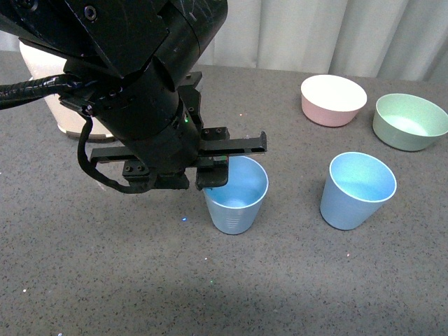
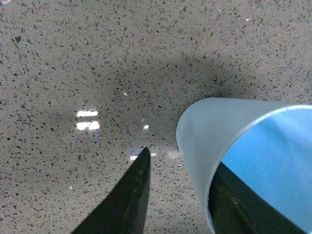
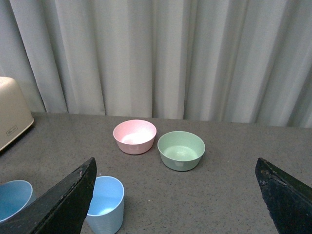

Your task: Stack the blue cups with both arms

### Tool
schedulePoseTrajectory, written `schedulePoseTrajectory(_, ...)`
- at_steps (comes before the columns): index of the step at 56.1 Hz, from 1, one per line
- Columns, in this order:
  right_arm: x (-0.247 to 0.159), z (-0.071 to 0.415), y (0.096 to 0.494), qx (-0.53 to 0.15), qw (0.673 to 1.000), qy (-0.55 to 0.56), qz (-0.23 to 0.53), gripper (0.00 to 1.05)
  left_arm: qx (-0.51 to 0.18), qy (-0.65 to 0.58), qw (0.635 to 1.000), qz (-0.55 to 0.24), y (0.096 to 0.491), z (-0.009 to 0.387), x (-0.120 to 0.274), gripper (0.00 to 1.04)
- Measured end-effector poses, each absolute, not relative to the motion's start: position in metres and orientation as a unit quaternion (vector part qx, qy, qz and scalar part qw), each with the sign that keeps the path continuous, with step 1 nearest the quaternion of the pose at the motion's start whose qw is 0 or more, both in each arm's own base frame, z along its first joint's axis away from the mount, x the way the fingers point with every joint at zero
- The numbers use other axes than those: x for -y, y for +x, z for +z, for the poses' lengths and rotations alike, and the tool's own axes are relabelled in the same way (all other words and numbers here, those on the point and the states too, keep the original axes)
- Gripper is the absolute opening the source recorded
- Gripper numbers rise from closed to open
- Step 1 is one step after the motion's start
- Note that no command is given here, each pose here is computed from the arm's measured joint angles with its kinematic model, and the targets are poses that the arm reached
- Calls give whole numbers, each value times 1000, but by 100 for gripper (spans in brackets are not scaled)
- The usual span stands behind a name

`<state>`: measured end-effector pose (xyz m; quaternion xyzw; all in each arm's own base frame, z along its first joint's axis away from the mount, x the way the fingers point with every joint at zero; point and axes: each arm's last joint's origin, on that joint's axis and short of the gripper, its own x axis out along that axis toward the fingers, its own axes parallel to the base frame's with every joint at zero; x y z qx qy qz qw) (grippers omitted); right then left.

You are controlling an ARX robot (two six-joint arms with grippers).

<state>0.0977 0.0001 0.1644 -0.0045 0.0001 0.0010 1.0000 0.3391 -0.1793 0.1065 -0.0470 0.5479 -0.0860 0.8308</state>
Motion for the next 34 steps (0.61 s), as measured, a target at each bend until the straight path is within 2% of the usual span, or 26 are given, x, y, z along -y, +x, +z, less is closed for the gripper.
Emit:
schedulePoseTrajectory(10,0,164,98,0,1000,-4,1,95,-537,-57,838,-79,340,115,176,60)
schedulePoseTrajectory(18,0,164,98,0,1000,-4,1,95,-496,-82,862,-68,337,141,166,91)
schedulePoseTrajectory(22,0,164,98,0,1000,-4,1,95,-490,-86,865,-67,338,146,164,100)
schedulePoseTrajectory(29,0,164,98,0,1000,-4,1,95,-483,-82,869,-64,337,142,163,97)
schedulePoseTrajectory(32,0,164,98,0,1000,-4,1,95,-385,-40,922,-33,337,130,158,89)
schedulePoseTrajectory(34,0,164,98,0,1000,-5,1,95,-333,-16,943,-21,332,121,152,83)
